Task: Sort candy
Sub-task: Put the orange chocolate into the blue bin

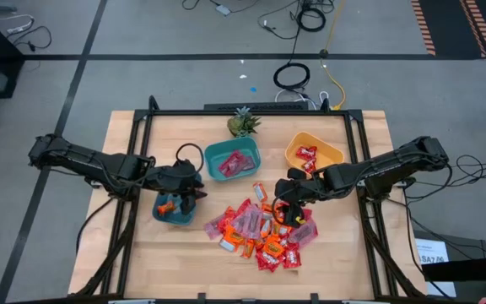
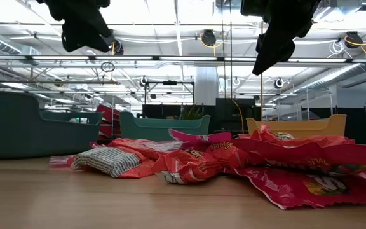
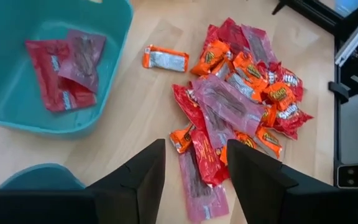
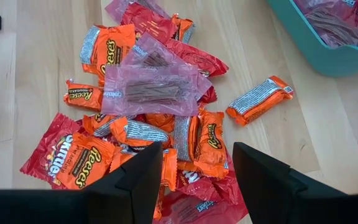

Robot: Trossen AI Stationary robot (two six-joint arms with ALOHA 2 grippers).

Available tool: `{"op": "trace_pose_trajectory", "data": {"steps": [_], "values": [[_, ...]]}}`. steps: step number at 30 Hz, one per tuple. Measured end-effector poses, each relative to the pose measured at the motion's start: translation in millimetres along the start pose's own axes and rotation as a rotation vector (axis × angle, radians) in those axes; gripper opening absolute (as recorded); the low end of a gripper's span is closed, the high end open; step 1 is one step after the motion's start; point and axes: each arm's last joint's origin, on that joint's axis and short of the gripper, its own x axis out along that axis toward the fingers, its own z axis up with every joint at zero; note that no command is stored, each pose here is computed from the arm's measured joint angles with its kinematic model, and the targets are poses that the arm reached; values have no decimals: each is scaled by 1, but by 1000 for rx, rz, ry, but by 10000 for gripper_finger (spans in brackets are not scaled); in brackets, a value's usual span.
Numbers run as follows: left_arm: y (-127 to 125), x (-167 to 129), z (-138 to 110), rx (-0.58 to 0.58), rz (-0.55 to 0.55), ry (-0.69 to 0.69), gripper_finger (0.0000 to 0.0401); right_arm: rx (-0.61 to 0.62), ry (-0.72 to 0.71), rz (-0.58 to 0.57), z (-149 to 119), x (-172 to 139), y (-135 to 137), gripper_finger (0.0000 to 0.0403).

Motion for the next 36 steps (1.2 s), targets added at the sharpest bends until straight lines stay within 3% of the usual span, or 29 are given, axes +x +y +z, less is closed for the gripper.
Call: {"op": "trace_pose_trajectory", "data": {"steps": [4,11,25,36], "values": [[-2,0,3,69,-12,-41,180,0,0,0,0,0,0,187],[-23,24,11,358,-99,-140,180,0,0,0,0,0,0,187],[-63,115,-16,615,-87,130,180,0,0,1,0,0,0,187],[-70,149,-35,638,-107,247,180,5,0,1,0,0,0,187]]}}
